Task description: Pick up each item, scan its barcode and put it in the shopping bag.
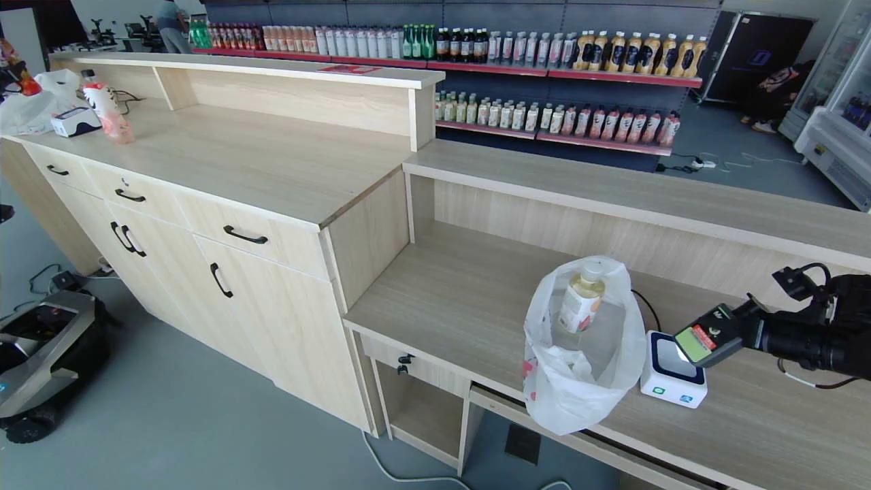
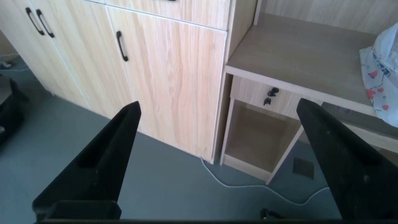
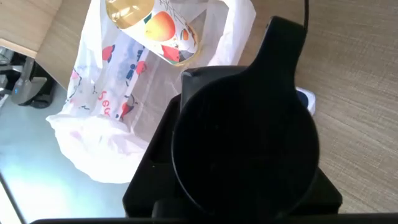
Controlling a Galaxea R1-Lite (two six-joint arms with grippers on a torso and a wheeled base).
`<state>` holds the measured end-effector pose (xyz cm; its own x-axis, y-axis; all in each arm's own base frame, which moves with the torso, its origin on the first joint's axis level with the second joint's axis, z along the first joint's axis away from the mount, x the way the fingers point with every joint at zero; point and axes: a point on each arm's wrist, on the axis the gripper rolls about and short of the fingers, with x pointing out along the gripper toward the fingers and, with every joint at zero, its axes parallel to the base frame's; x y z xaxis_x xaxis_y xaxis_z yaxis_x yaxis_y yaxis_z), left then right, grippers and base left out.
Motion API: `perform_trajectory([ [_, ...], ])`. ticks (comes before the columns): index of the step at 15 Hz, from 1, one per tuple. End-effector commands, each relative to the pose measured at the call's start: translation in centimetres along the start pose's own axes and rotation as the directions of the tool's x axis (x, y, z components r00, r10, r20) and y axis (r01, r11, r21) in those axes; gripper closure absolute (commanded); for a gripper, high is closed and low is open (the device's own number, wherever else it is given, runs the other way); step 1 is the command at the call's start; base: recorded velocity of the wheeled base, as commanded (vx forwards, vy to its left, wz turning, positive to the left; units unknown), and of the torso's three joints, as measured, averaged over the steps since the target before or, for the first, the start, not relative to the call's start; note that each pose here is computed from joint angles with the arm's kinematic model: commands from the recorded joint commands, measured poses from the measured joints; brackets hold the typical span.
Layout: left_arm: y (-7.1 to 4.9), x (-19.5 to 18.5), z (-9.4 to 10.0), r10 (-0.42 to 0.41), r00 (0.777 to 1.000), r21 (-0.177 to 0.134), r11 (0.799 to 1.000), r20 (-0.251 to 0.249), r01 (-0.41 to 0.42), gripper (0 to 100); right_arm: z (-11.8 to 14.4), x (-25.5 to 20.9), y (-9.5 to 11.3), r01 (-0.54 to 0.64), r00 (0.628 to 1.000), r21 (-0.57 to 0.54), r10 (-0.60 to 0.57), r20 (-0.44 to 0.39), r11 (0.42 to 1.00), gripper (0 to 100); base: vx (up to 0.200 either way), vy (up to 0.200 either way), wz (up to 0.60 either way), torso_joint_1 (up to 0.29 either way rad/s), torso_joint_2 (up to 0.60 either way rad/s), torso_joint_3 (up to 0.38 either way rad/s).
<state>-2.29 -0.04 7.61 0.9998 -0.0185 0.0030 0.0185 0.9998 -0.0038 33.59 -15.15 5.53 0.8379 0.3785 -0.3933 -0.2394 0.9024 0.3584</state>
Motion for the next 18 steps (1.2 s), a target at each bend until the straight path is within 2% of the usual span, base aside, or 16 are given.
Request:
perform_trajectory([
  [1, 0.0, 0.0, 0.0, 0.000, 1.000, -0.001, 1.000, 0.000, 0.000, 0, -0.4, 1.1, -0.2, -0.015, 1.000, 0.006, 0.015, -0.016, 1.000, 100, 0.000, 0.000, 0.00, 0.000, 0.00, 0.000],
  [9, 0.0, 0.0, 0.0, 0.000, 1.000, -0.001, 1.000, 0.000, 0.000, 0, -0.5, 3.8, -0.2, -0.049, 0.998, 0.012, 0.050, -0.031, 0.999, 100, 0.000, 0.000, 0.00, 0.000, 0.00, 0.000],
  [13, 0.0, 0.0, 0.0, 0.000, 1.000, -0.001, 1.000, 0.000, 0.000, 0, -1.1, 4.3, -0.5, -0.016, 0.999, 0.021, 0.017, -0.047, 1.000, 100, 0.000, 0.000, 0.00, 0.000, 0.00, 0.000],
  [18, 0.0, 0.0, 0.0, 0.000, 1.000, -0.001, 1.000, 0.000, 0.000, 0, -0.9, 5.1, -0.3, -0.029, 0.999, 0.012, 0.029, -0.046, 1.000, 100, 0.000, 0.000, 0.00, 0.000, 0.00, 0.000],
])
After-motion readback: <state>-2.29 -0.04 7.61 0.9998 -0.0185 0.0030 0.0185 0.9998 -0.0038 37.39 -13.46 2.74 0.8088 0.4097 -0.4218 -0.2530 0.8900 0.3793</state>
